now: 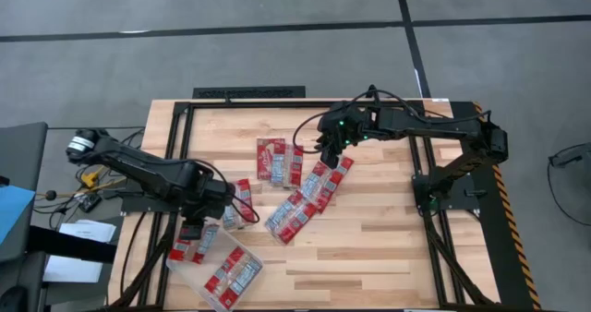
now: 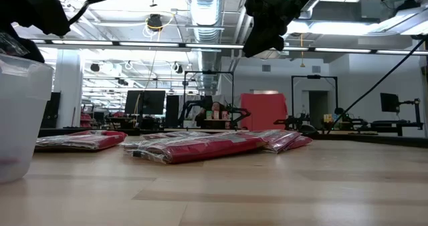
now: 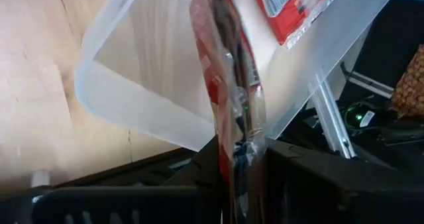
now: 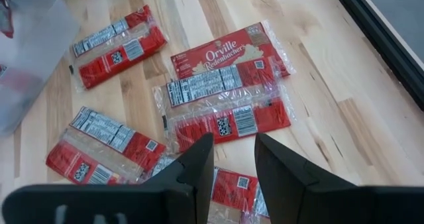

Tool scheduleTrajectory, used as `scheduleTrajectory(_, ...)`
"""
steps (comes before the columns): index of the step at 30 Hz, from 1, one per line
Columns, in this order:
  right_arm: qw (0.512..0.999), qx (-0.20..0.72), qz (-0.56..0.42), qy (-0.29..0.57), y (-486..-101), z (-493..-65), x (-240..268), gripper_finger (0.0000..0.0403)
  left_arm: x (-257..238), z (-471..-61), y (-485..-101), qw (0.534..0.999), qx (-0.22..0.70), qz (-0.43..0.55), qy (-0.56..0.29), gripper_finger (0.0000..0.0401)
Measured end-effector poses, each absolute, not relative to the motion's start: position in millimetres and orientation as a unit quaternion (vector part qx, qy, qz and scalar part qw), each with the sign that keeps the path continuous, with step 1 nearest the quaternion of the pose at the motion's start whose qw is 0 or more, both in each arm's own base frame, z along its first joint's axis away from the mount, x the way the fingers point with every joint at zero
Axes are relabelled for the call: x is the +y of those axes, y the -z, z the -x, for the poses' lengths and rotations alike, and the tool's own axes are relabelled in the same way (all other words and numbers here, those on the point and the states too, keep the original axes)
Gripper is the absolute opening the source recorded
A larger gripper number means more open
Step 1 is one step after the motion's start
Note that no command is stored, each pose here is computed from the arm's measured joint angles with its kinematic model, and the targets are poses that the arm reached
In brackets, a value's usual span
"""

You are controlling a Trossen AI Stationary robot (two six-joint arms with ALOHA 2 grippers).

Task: Sort popcorn bags into baskets
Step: Put the red popcorn bag into the transparent bin

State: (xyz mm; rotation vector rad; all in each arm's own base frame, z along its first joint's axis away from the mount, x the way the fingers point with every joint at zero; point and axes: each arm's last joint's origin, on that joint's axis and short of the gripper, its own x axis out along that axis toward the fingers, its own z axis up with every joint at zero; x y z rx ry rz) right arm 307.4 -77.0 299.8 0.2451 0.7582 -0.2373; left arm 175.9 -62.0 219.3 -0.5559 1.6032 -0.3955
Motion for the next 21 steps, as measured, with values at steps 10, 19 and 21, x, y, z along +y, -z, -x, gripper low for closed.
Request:
scheduleTrajectory(10, 0.915, 0.37, -0.116, 0.116, -299.5, -306.7, -79.0, 0.0146, -65.1, -180.9, -217.6, 0.639, 0.694, 0.252, 0.216, 0.0081)
scheduleTrajectory(19, 0.915, 0.371, -0.107, 0.118, -299.4, -305.5, -83.3, 0.0154, -65.3, -181.6, -217.8, 0.635, 0.696, 0.269, 0.2, 0.0151)
scheduleTrajectory(21, 0.915, 0.371, -0.106, 0.118, -299.4, -305.5, -83.3, 0.0155, -65.0, -180.4, -217.7, 0.628, 0.702, 0.274, 0.193, 0.016)
